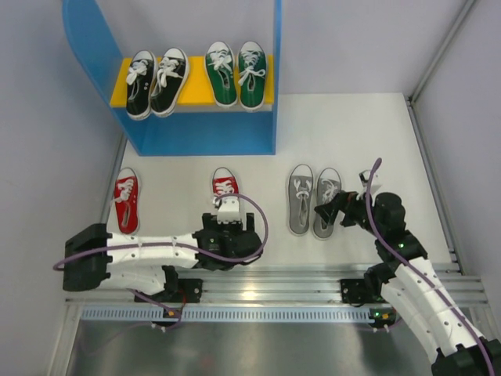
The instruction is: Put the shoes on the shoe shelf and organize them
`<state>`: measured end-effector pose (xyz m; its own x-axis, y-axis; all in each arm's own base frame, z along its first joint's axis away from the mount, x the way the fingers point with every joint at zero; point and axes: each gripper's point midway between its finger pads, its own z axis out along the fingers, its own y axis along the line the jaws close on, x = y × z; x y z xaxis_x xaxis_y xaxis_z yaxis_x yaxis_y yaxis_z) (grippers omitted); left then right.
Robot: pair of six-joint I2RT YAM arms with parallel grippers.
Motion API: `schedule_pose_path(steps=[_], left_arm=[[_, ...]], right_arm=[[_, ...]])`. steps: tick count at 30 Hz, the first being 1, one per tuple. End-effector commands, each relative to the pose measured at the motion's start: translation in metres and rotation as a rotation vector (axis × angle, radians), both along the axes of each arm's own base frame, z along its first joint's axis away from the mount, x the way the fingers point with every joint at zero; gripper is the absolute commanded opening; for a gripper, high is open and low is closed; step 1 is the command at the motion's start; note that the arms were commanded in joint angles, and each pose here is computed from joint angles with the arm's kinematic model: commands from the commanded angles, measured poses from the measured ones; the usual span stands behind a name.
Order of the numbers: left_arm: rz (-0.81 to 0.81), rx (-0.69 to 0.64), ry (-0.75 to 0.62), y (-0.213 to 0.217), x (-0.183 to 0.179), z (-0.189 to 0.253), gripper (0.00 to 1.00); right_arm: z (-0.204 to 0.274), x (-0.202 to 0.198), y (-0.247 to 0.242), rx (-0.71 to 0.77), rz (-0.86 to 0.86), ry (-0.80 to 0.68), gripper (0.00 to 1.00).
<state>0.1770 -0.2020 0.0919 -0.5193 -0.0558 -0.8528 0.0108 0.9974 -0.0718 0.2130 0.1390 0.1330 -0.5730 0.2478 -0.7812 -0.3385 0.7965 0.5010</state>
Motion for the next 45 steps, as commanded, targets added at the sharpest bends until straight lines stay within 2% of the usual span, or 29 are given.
schedule_pose_path(steps=[1, 11, 14, 15, 16, 17, 18, 19, 21, 26, 28, 30, 31, 32, 38, 39, 40, 42, 45], left_arm=[[0.116, -0.022, -0.123, 0.007, 0.012, 0.013, 0.98], [0.214, -0.058, -0.165, 0.034, 0.012, -0.015, 0.98], [0.193, -0.034, -0.178, 0.032, 0.014, -0.02, 0.99], [0.185, -0.078, -0.186, 0.021, 0.016, -0.019, 0.98], [0.164, -0.095, -0.183, 0.014, 0.016, -0.02, 0.98], [0.111, -0.04, -0.178, 0.017, 0.015, -0.025, 0.95], [0.096, -0.131, -0.194, -0.001, 0.018, -0.02, 0.93], [0.065, -0.104, -0.19, 0.001, 0.017, -0.025, 0.91], [0.058, -0.135, -0.197, -0.005, 0.02, -0.024, 0.88], [0.047, -0.112, -0.186, -0.006, 0.027, -0.033, 0.84], [0.053, -0.123, -0.189, -0.007, 0.031, -0.032, 0.77], [0.035, -0.117, -0.186, -0.01, 0.031, -0.032, 0.62], [0.035, -0.116, -0.191, -0.01, 0.032, -0.031, 0.15], [0.048, -0.109, -0.191, -0.006, 0.031, -0.032, 0.0], [0.082, -0.077, -0.173, 0.005, 0.029, -0.034, 0.0], [0.08, -0.035, -0.158, 0.011, 0.027, -0.036, 0.0], [0.089, -0.067, -0.159, 0.007, 0.028, -0.025, 0.0], [0.077, -0.02, -0.143, 0.013, 0.025, -0.018, 0.0], [0.058, -0.027, -0.16, 0.015, 0.024, 0.011, 0.0]], right_arm=[[0.007, 0.002, 0.003, -0.001, 0.015, -0.048, 0.99], [0.004, 0.002, 0.003, -0.004, 0.018, -0.033, 0.99], [0.004, 0.003, 0.005, 0.0, 0.02, -0.03, 0.99], [0.004, 0.002, 0.005, 0.0, 0.023, -0.028, 0.99], [0.006, 0.003, 0.006, 0.001, 0.023, -0.031, 1.0], [0.007, 0.003, 0.006, 0.001, 0.025, -0.031, 1.0], [0.007, 0.003, 0.006, -0.001, 0.025, -0.029, 0.99], [0.007, 0.002, 0.006, -0.003, 0.026, -0.03, 0.99], [0.007, 0.002, 0.005, -0.007, 0.024, -0.026, 0.99], [0.005, 0.001, 0.005, -0.008, 0.023, -0.026, 0.99], [0.005, 0.001, 0.005, -0.008, 0.024, -0.024, 0.99], [0.004, 0.001, 0.005, -0.01, 0.023, -0.024, 0.99], [0.004, 0.0, 0.004, -0.013, 0.024, -0.024, 1.0], [0.004, 0.001, 0.004, -0.014, 0.023, -0.027, 1.0], [0.004, 0.001, 0.004, -0.013, 0.023, -0.03, 0.99], [0.003, 0.0, 0.004, -0.015, 0.024, -0.029, 0.99], [0.003, 0.0, 0.004, -0.015, 0.024, -0.028, 0.99], [0.003, 0.0, 0.004, -0.016, 0.024, -0.03, 0.99], [0.003, 0.0, 0.003, -0.015, 0.021, -0.034, 0.99]])
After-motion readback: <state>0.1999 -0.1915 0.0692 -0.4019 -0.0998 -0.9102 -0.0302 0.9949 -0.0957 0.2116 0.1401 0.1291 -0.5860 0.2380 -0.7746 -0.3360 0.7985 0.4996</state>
